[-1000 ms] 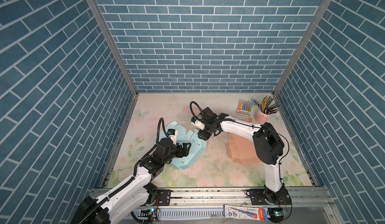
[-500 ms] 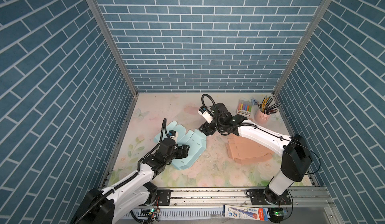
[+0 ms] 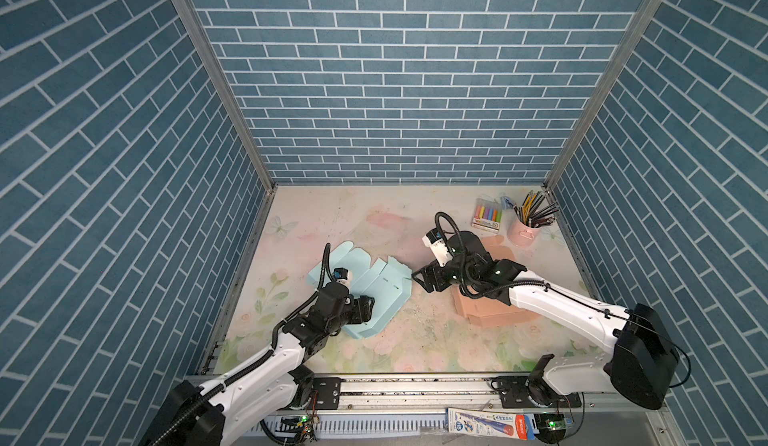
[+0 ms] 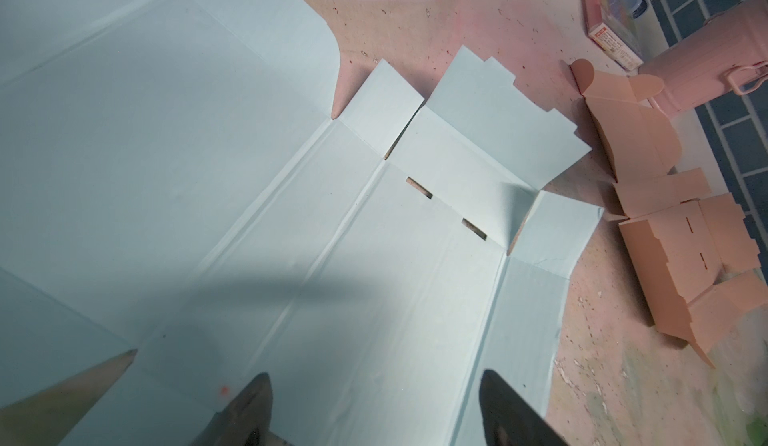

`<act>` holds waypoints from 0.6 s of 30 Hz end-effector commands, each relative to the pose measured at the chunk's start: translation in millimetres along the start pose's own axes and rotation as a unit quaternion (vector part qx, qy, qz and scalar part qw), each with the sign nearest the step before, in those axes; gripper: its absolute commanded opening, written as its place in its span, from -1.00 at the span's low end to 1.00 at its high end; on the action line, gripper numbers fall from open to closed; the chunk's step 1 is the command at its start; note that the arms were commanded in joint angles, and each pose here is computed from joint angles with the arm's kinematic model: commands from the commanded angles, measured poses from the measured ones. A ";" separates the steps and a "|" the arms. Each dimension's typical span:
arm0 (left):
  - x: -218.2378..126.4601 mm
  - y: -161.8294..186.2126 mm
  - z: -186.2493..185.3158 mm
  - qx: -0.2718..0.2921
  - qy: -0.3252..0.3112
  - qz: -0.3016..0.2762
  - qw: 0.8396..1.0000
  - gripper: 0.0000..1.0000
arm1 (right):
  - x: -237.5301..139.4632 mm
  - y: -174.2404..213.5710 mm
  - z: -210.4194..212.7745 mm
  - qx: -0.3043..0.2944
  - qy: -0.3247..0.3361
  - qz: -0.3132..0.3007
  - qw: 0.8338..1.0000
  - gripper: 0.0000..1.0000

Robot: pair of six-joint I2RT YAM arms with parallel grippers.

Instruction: Fold the paper box

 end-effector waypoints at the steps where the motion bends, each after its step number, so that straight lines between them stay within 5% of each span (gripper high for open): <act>1: -1.6 9.3 3.1 -0.009 -0.013 0.013 1.000 0.57 | -4.7 4.3 3.4 0.036 -0.020 0.012 0.999 0.59; 11: 1.4 20.1 -7.0 -0.011 0.008 0.019 1.000 0.55 | 3.2 51.8 0.7 0.127 -0.107 0.063 0.984 0.61; 18: 5.3 28.5 -13.9 -0.014 0.022 0.023 0.999 0.22 | 20.9 88.2 8.5 0.181 -0.133 0.090 0.970 0.64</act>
Point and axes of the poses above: each gripper's point midway between its finger pads, its own x axis out along the fingers, its own z axis along the line the jaws close on, y = z × x, the point moved 7 cm from there along -x, back along the fingers, and after that the axes turned 12 degrees about x, right-handed, at the moved point
